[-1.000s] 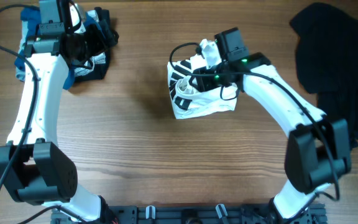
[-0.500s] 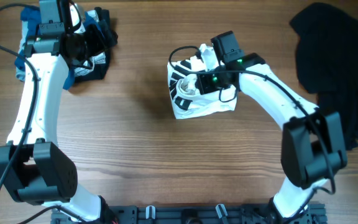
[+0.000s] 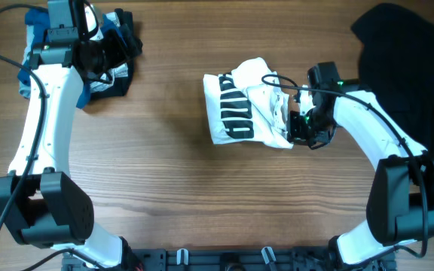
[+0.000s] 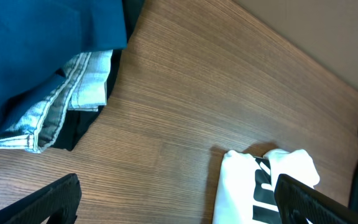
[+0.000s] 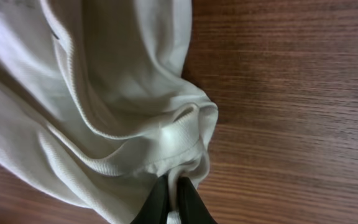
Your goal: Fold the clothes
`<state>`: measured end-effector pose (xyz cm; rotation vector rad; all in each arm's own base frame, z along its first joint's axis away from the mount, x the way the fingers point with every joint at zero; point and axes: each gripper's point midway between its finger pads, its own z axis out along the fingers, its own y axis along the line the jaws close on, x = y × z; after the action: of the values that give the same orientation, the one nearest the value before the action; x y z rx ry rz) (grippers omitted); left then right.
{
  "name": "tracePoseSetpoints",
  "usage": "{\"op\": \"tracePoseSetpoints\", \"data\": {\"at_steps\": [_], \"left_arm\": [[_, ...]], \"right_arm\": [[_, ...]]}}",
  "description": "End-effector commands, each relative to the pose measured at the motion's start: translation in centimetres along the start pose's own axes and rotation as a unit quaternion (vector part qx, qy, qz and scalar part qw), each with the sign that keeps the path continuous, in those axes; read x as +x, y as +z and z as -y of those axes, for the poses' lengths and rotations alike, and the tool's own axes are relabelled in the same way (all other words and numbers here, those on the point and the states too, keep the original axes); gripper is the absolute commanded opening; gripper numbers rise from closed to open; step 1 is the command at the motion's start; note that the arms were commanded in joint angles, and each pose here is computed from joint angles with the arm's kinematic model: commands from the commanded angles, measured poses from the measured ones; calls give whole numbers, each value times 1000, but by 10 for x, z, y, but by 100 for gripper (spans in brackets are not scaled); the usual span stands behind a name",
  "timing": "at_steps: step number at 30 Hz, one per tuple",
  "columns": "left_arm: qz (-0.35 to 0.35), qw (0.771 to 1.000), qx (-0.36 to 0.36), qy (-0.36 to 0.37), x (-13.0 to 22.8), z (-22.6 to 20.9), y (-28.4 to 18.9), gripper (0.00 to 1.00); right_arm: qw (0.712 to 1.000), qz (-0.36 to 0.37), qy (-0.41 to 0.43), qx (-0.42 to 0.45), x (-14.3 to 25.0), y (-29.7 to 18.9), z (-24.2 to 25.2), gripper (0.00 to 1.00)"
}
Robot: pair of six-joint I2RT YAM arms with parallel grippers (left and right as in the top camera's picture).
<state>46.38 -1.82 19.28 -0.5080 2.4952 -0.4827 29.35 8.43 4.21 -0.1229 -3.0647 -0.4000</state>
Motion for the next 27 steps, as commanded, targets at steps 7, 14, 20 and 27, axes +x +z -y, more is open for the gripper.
{"op": "tracePoseSetpoints", "data": {"at_steps": [7,14,20,27], "left_arm": [[13,1000,4,13,-5,6,-9,100],[13,1000,4,13,-5,6,-9,100],[13,1000,4,13,-5,6,-9,100],[8,1000,2,12,-3,5,-9,100]], "right_arm": [[996,91,-22,-11,-47,-47,-19,51],[972,223,-71,-34,-121,-78,-43,71],[972,217,-76,-55,-159,-15,-41,62],[970,220,-82,-68,-178,21,-41,47]]}}
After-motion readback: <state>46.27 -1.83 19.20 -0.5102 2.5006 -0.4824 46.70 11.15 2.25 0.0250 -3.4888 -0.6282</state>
